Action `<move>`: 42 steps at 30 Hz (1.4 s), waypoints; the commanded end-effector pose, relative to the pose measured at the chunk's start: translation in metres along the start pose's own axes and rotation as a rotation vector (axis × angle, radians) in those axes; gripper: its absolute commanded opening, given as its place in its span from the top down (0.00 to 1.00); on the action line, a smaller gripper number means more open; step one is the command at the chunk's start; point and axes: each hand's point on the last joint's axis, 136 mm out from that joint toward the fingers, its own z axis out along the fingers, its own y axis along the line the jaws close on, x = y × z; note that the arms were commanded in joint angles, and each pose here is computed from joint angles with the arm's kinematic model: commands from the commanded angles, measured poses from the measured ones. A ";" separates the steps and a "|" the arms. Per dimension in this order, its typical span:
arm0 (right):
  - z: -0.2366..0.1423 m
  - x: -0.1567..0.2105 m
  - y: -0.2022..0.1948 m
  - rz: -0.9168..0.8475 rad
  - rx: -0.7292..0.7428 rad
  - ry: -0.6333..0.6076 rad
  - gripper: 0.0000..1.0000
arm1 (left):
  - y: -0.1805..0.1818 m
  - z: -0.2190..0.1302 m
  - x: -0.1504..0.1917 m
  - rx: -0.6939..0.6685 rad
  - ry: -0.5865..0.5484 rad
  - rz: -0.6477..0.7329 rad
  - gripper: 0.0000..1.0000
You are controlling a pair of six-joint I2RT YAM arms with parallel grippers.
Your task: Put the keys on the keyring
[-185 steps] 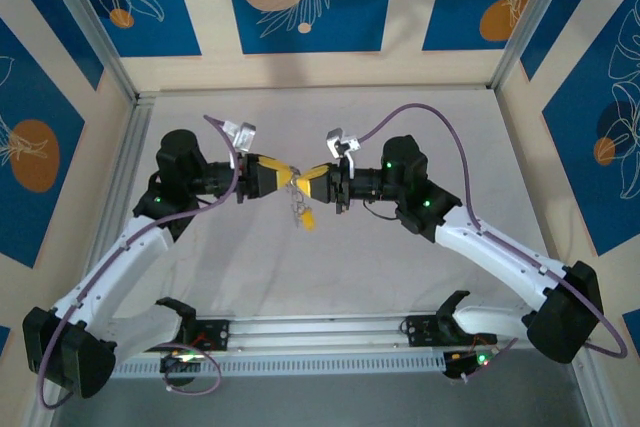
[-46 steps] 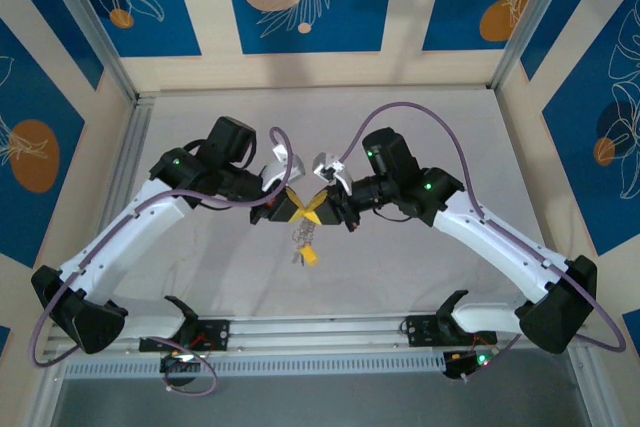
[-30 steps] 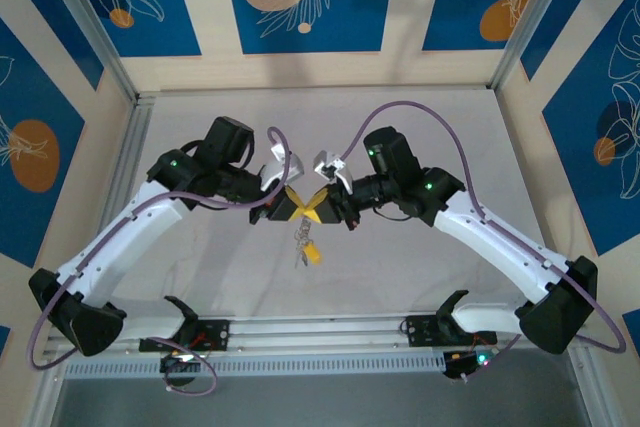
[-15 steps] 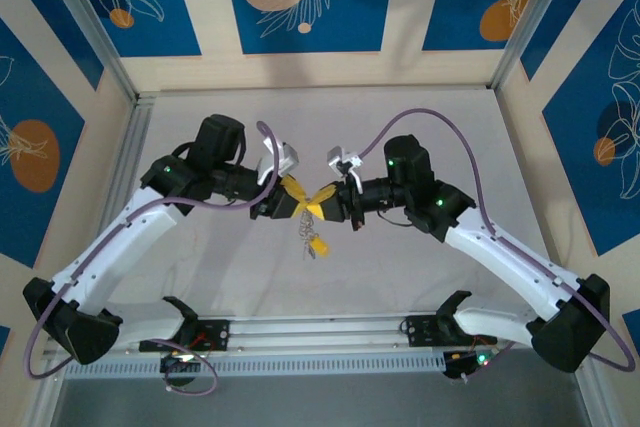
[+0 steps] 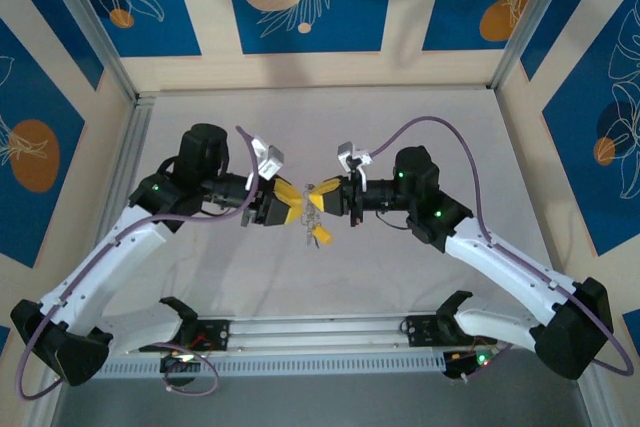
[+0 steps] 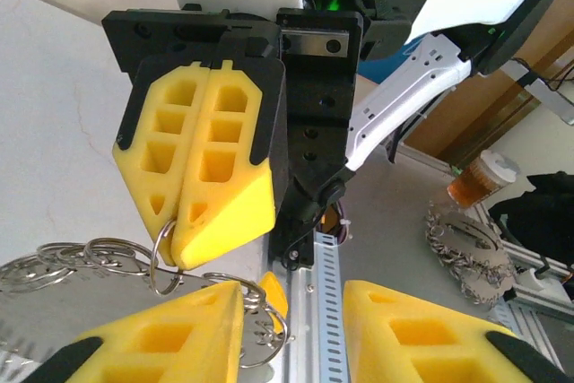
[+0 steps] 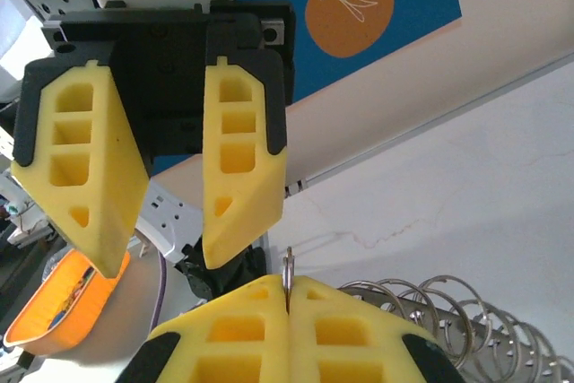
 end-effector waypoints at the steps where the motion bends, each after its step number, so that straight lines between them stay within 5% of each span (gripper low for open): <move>1: -0.005 -0.027 0.015 -0.050 -0.038 -0.124 1.00 | -0.003 -0.004 -0.015 0.027 -0.069 0.033 0.66; 12: -0.005 -0.033 0.033 -0.067 -0.088 -0.192 1.00 | 0.015 -0.027 -0.028 -0.009 -0.204 0.009 0.71; 42: 0.012 -0.055 0.037 -0.079 -0.123 -0.279 1.00 | 0.002 -0.021 -0.028 0.095 -0.243 0.001 0.74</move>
